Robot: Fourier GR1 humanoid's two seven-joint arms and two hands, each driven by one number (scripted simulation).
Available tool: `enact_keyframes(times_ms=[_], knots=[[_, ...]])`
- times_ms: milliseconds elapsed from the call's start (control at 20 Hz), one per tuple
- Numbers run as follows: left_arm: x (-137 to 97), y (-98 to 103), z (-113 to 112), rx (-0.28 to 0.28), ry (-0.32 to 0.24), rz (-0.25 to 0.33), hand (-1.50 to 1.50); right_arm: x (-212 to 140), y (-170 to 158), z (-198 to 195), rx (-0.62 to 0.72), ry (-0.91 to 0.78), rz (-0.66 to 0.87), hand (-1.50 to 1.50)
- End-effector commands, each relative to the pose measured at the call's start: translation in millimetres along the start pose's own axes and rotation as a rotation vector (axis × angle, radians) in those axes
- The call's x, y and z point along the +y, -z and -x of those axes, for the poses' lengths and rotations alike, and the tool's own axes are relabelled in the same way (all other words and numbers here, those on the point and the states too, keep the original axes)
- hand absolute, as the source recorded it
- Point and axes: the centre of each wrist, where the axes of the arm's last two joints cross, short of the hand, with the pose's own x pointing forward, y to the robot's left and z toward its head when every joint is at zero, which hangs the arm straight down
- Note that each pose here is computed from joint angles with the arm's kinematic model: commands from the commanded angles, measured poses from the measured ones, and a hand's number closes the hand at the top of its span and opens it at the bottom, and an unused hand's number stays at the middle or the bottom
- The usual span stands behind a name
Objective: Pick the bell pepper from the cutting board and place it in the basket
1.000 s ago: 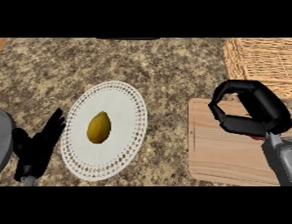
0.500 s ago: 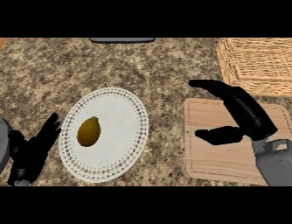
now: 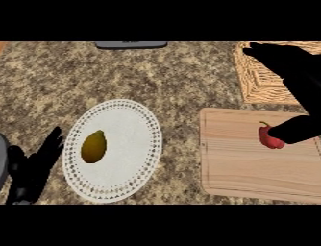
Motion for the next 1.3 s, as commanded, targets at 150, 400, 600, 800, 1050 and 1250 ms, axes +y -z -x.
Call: enact_keyframes(times_ms=[150, 400, 600, 800, 1050, 1250], knots=[[-7, -13, 38, 0.156, 0.012, -0.009, 0.0, -59, -11, -7, 0.106, -0.189, -0.266, -1.5], [7, -10, 38, 0.157, -0.005, -0.014, 0.0, -92, -18, 7, 0.165, -0.244, -0.395, -1.5], [4, -15, 37, 0.169, 0.005, -0.001, 0.0, -102, -27, 8, 0.177, -0.274, -0.446, -1.5], [5, -2, 30, 0.147, -0.012, 0.01, 0.0, -93, -27, 0, 0.157, -0.211, -0.441, -1.5], [4, -6, 41, 0.158, 0.009, 0.008, 0.0, -71, -37, -2, 0.151, -0.15, -0.429, -1.5], [-7, -15, 37, 0.146, -0.006, 0.025, 0.0, -47, -31, -2, 0.164, -0.125, -0.427, -1.5]])
